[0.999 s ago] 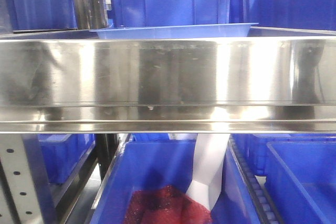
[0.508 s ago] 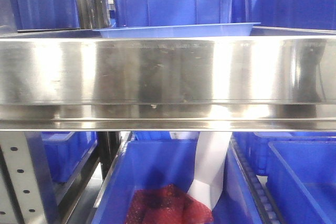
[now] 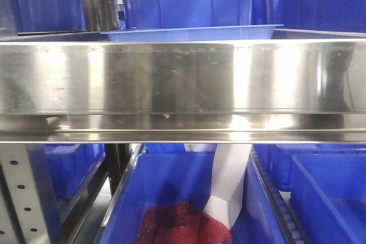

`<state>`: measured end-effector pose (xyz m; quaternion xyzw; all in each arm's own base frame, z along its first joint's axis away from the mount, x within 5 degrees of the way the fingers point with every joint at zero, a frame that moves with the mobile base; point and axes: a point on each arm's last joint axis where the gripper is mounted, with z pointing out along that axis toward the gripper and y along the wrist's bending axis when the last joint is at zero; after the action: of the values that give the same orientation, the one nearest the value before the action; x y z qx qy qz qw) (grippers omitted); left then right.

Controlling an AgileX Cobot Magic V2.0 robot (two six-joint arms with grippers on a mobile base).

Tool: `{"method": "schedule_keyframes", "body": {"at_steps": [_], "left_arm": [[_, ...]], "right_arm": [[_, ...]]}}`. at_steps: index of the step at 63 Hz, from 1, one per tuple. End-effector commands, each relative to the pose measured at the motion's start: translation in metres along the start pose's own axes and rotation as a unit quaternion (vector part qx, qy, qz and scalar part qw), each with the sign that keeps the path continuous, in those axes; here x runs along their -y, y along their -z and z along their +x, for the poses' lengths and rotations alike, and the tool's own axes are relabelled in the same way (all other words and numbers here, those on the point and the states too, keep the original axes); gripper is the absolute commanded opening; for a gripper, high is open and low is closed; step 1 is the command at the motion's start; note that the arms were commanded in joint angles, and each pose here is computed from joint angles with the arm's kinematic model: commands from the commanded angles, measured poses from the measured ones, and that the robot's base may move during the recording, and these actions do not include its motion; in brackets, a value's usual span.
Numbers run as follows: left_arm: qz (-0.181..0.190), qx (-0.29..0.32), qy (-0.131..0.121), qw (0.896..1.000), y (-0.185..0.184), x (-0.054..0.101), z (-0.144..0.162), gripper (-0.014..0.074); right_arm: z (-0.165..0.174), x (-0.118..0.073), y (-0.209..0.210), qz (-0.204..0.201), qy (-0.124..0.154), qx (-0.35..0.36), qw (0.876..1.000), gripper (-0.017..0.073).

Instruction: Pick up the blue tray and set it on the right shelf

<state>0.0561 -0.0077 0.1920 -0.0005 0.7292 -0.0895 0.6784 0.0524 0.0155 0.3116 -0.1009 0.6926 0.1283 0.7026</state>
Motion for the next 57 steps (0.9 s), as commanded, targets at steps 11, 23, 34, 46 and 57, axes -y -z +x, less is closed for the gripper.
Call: {"method": "schedule_keyframes", "body": {"at_steps": [11,23,34,46,57], "left_arm": [[0.0,0.034,0.004,0.999,-0.001,-0.001,0.002,-0.0048],[0.0,0.034,0.004,0.999,-0.001,-0.001,0.002,-0.0048],[0.0,0.034,0.004,0.999,-0.001,-0.001,0.002,-0.0048],[0.0,0.034,0.004,0.999,-0.001,-0.001,0.002,-0.0049],[0.0,0.034,0.004,0.999,-0.001,-0.001,0.002,-0.0048]], "right_arm": [[-0.017,-0.002,0.002,-0.009,0.012,0.056,0.998,0.0055],[-0.015,-0.002,0.001,-0.009,0.012,0.053,0.998,0.0055],[0.002,0.002,-0.004,0.026,-0.014,0.025,0.999,0.0055],[0.028,0.012,-0.001,0.117,-0.003,0.013,0.993,0.0055],[0.06,0.018,0.006,0.178,0.009,0.036,0.983,0.0055]]}}
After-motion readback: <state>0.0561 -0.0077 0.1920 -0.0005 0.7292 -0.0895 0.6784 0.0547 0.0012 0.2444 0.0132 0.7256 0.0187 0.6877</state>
